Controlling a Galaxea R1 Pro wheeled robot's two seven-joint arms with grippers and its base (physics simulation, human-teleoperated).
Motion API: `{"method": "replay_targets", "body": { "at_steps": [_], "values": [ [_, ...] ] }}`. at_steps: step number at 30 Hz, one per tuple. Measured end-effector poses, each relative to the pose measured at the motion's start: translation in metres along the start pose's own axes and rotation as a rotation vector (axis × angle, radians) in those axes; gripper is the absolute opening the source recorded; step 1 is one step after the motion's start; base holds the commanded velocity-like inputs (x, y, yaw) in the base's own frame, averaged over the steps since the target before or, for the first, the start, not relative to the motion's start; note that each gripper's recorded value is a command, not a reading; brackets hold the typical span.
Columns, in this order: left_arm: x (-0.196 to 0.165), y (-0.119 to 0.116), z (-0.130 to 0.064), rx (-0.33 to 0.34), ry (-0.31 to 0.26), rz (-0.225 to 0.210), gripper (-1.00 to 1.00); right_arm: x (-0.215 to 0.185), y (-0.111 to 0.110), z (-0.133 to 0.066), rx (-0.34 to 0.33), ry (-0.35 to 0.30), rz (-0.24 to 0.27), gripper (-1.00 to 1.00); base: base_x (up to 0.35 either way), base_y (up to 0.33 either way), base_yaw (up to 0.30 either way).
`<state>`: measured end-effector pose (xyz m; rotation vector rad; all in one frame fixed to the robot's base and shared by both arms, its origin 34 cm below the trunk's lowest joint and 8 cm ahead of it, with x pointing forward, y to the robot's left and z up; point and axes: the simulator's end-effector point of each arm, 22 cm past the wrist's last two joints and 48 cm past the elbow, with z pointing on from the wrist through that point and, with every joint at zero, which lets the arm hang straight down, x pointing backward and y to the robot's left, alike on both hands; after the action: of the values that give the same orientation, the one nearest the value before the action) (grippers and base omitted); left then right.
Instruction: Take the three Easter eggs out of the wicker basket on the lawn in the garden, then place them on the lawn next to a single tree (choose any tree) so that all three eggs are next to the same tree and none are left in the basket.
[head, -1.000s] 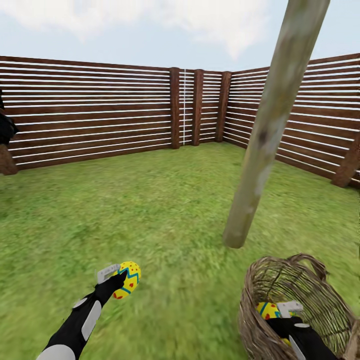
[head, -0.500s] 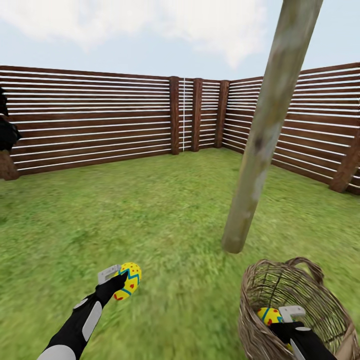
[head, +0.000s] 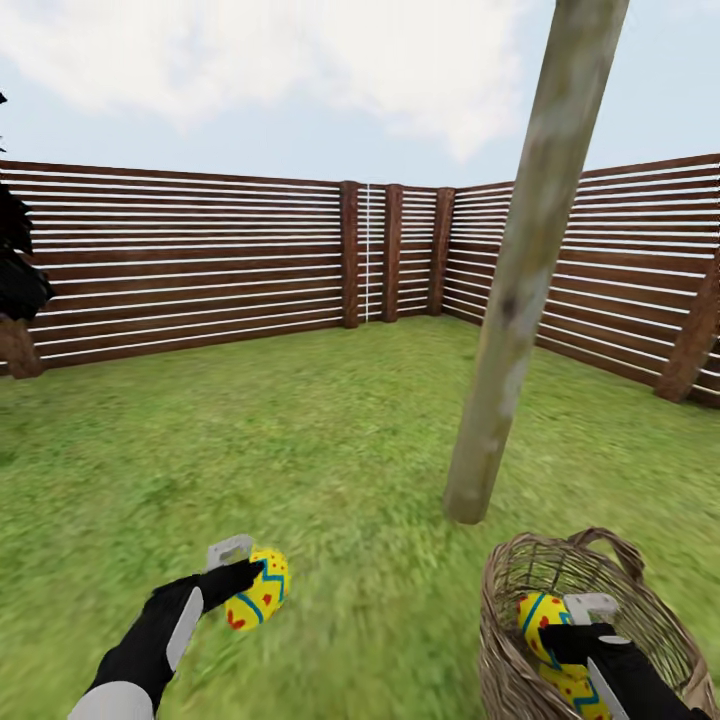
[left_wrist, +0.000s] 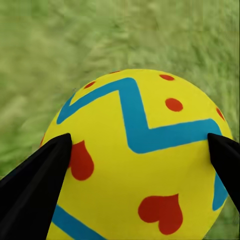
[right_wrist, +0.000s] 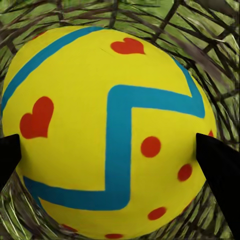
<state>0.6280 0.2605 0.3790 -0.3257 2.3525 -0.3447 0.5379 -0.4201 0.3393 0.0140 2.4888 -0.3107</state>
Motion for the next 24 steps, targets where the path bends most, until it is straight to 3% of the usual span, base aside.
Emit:
{"method": "replay_targets", "body": {
  "at_steps": [2,3,6,21,24],
  "values": [
    [0.035,0.013,0.000,-0.025,0.090,-0.001,-1.00,0.002,0.007,-0.007,-0.011,0.053,0.009,-1.00,0.000,0.000,0.000],
    [0.047,0.021,0.001,-0.039,0.099,-0.002,-1.00,0.001,0.008,-0.009,-0.014,0.066,0.010,-1.00,0.000,0.000,0.000],
    [0.045,0.025,0.000,-0.052,0.067,0.007,-1.00,-0.001,0.002,-0.014,-0.006,0.078,0.012,-1.00,0.000,0.000,0.000],
    [0.020,0.009,-0.017,-0.047,0.072,0.010,-1.00,-0.015,0.002,-0.031,-0.014,0.105,0.009,-1.00,0.000,0.000,0.000],
    [0.022,0.015,-0.019,-0.055,0.076,0.007,-1.00,-0.010,-0.002,-0.031,-0.014,0.121,0.012,-1.00,0.000,0.000,0.000]
  ]
}}
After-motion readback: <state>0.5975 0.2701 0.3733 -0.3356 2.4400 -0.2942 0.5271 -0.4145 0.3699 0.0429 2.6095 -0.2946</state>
